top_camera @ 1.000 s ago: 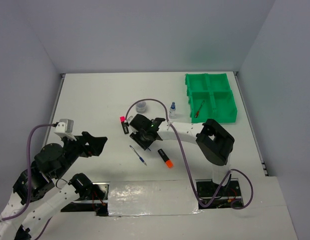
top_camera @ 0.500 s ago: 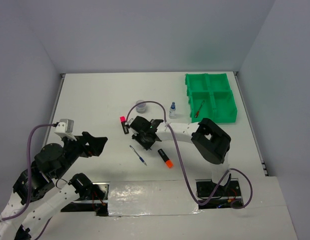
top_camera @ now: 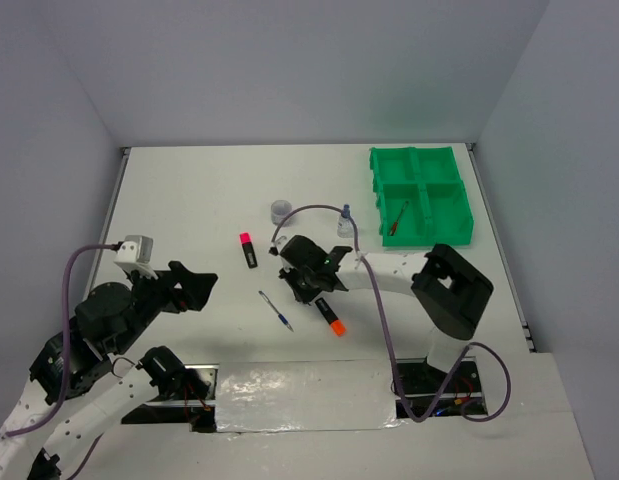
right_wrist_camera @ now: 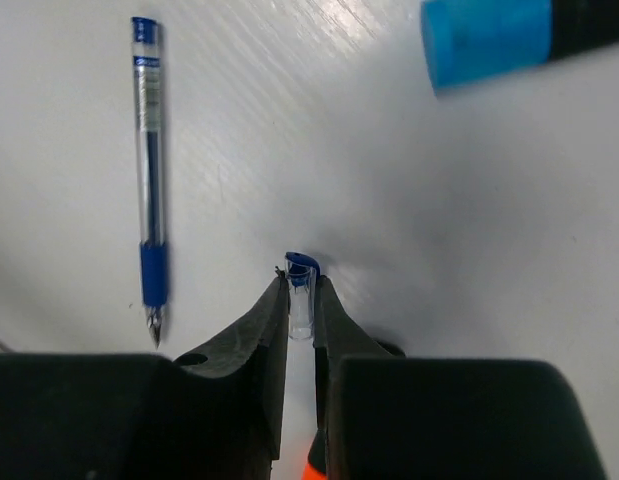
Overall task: Sort the stationery into containers
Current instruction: Pick up the pen cap from the center of the board, then pick up the pen from the center of the board.
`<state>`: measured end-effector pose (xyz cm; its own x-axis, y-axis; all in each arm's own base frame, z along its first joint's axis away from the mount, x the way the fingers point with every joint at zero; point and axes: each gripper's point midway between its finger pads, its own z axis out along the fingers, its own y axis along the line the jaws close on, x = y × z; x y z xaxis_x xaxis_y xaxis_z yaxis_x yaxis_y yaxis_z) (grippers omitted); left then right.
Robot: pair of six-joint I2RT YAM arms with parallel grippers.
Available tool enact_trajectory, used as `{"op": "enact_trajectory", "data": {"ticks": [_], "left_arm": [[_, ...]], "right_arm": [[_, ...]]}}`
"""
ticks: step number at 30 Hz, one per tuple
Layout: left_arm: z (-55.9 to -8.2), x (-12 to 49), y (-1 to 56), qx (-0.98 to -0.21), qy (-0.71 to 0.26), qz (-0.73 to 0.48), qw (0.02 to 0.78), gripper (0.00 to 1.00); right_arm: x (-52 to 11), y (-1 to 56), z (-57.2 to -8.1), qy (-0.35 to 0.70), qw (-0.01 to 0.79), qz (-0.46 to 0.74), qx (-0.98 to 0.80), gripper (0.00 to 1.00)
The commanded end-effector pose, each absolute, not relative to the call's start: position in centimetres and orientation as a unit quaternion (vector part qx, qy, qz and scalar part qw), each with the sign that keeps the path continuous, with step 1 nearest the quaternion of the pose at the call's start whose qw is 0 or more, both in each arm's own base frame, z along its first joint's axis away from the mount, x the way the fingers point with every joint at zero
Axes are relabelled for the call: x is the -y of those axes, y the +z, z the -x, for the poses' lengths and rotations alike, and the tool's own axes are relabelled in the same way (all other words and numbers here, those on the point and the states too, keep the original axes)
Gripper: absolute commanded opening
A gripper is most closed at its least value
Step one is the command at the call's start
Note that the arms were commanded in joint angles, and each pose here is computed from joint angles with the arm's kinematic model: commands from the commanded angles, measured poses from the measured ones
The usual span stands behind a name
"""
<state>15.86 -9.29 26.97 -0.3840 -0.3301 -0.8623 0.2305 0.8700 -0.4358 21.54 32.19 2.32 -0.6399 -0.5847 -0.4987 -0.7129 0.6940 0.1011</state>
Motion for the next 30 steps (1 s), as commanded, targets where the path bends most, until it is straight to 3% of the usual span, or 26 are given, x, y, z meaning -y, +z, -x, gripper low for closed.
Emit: {"op": "enact_trajectory", "data": {"ticks": [1, 10, 15, 20, 25, 30], "left_arm": [[-16.5, 10.3, 27.4, -0.787, -0.259, 0.012, 0.56, 0.99], [-18.4, 16.7, 24.1, -0.833, -0.246, -0.16, 0.47, 0.99], [-20.5, 18.4, 19.9, -0.856, -0.18, -0.257, 0.41, 0.99], [-19.1, 22.5, 17.7, -0.774, -0.168, -0.457, 0.405, 0.99], [-17.6, 26.0, 15.8, -0.699, -0.16, -0.573, 0.397, 0.99], [-16.0, 26.5, 10.1, -0.687, -0.099, -0.671, 0.262, 0.99]], "right_arm": [[-33.6, 9.5, -23.1, 0.218, 0.314, 0.305, -0.872, 0.0], [-27.1, 21.9, -22.8, 0.241, 0.463, 0.214, -0.825, 0.0], [-20.4, 25.8, -21.5, 0.214, 0.516, 0.162, -0.814, 0.0], [-16.0, 29.8, -19.4, 0.22, 0.561, 0.134, -0.787, 0.0], [-14.2, 31.4, -17.6, 0.236, 0.581, 0.134, -0.767, 0.0], [-13.5, 31.6, -16.8, 0.243, 0.591, 0.138, -0.756, 0.0]]}}
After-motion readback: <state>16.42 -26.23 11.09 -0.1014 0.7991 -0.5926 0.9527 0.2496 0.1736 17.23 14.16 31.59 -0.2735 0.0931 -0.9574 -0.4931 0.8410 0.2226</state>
